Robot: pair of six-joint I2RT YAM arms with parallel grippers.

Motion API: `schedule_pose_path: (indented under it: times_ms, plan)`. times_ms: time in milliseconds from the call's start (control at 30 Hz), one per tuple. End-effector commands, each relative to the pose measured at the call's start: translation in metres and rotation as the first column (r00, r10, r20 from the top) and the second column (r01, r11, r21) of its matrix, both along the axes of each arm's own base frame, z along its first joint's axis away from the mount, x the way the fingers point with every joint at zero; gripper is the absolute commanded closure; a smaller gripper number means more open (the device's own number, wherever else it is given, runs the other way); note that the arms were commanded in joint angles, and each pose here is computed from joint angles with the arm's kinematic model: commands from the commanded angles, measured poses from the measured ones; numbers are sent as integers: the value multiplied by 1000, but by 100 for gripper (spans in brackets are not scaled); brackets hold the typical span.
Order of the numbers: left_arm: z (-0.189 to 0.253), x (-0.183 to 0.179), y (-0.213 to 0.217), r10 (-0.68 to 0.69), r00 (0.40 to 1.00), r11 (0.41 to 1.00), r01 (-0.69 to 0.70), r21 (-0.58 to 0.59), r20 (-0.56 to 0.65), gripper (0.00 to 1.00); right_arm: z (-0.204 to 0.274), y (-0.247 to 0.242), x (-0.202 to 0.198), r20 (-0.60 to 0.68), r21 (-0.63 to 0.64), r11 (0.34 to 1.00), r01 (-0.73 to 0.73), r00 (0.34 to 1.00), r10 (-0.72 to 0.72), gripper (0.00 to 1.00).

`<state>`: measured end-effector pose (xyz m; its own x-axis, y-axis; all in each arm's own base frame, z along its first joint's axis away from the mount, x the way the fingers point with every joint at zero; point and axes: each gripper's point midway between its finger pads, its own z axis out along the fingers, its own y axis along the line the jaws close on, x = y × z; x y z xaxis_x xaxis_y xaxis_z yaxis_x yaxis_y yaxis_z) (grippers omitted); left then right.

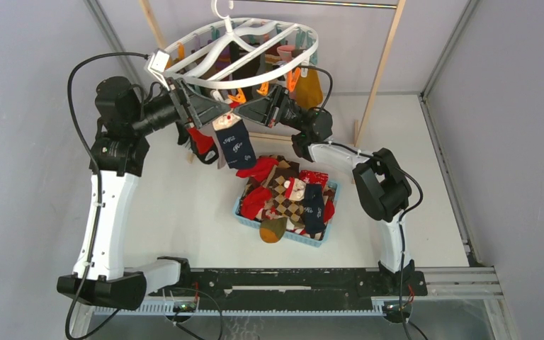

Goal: Clip the socks to the hanger
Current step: Clamp the sock onto the hanger.

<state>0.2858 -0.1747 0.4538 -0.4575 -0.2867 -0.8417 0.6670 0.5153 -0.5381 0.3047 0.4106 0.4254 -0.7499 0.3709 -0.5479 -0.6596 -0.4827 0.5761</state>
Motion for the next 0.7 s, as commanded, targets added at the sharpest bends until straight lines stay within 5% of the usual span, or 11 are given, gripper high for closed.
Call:
schedule_pose_path:
  times_ms: [0,233,500,600,633,667]
  plan:
    - [-3,-9,5,17,999,999,-19,30,37,25,48,-17,-23,104,124,992,9,994,-22,100]
    - [-22,-15,6,18,1000,999,-19,44,7,37,47,-13,-29,120,119,993,5,993,-19,88]
    - [-20,-2,19,125,992,990,-127,61,35,95,20,-6,-25,131,8,989,150,980,-150,53]
    - [-20,4,29,191,980,978,-194,80,49,100,6,-9,-17,123,-33,972,231,967,-225,31]
    - [-20,5,33,211,976,973,-215,88,52,100,3,-11,-15,117,-44,966,253,962,-247,9]
    - [-20,7,36,226,973,969,-230,92,52,100,-1,-12,-13,117,-60,960,275,957,-266,2]
